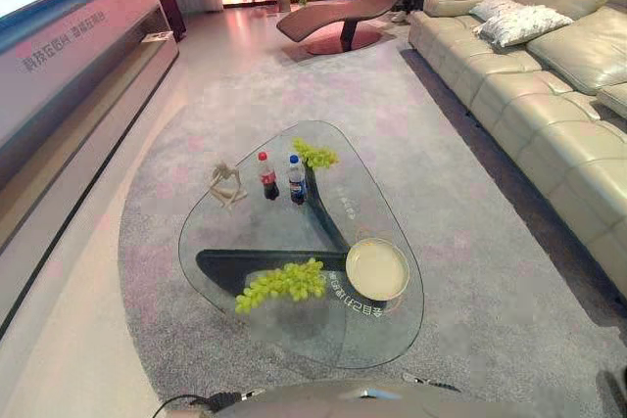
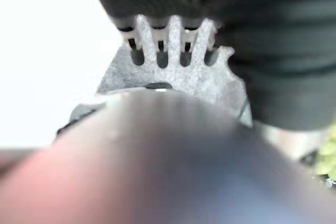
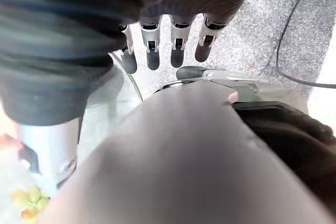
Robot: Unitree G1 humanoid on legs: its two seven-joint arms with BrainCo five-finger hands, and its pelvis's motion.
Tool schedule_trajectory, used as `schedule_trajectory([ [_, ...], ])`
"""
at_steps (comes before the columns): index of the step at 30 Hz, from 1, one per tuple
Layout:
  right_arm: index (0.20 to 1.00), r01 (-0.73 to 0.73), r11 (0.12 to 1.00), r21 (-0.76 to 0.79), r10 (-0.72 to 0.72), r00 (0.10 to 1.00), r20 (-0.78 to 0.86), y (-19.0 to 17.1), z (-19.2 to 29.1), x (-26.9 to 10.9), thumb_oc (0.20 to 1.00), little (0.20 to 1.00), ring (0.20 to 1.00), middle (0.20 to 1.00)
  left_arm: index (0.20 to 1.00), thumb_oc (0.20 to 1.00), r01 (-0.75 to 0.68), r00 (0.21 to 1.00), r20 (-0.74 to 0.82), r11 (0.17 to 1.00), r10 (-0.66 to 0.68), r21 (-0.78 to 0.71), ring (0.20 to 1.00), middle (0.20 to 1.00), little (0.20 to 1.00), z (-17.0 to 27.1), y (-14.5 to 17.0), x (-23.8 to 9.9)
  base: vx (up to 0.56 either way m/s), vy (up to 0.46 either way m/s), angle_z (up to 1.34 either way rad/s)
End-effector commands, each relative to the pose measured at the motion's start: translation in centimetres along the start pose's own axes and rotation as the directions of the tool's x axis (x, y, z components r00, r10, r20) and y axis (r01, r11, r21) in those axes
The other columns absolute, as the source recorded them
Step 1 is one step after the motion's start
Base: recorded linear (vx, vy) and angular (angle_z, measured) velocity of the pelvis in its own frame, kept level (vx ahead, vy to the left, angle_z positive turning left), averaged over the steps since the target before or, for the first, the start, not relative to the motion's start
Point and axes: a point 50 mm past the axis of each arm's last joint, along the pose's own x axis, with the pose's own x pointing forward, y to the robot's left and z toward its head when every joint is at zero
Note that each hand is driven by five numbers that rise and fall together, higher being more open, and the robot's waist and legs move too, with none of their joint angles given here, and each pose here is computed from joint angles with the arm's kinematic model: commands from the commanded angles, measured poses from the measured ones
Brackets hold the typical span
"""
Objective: Pick up fruits into the plate
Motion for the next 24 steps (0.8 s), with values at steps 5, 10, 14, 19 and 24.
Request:
schedule_trajectory([
  [5,1.000,-0.072,0.997,-0.021,0.073,0.997,0.016,2.8,2.2,0.8,1.000,1.000,1.000,1.000,1.000,1.000,-0.168,0.985,0.051,0.986,0.167,0.002,1.000,1.000,1.000,2.7,0.8,0.0,0.01,-0.028,-0.11],
  [10,1.000,-0.070,0.997,-0.026,0.071,0.997,0.014,2.6,2.1,0.8,1.000,1.000,1.000,1.000,1.000,1.000,-0.198,0.979,0.062,0.980,0.196,0.029,1.000,1.000,1.000,2.8,0.9,0.0,0.00,0.000,0.00],
  [14,1.000,-0.070,0.997,-0.033,0.070,0.997,0.017,2.6,2.1,0.8,1.000,1.000,1.000,1.000,1.000,1.000,-0.220,0.972,0.100,0.971,0.211,0.090,1.000,1.000,1.000,3.3,0.8,-0.1,0.02,-0.002,-0.01],
  [19,1.000,-0.073,0.996,-0.053,0.075,0.997,0.037,2.6,2.7,0.8,1.000,1.000,1.000,1.000,1.000,1.000,-0.237,0.964,0.146,0.966,0.221,0.107,1.000,1.000,1.000,4.4,0.8,-0.2,-0.01,-0.015,-0.03],
  [24,1.000,-0.084,0.994,-0.076,0.092,0.990,0.110,3.7,5.7,0.7,1.000,1.000,1.000,1.000,1.000,1.000,-0.285,0.936,0.242,0.953,0.255,0.098,1.000,1.000,1.000,7.6,1.0,-0.7,-0.11,-0.035,-0.12],
])
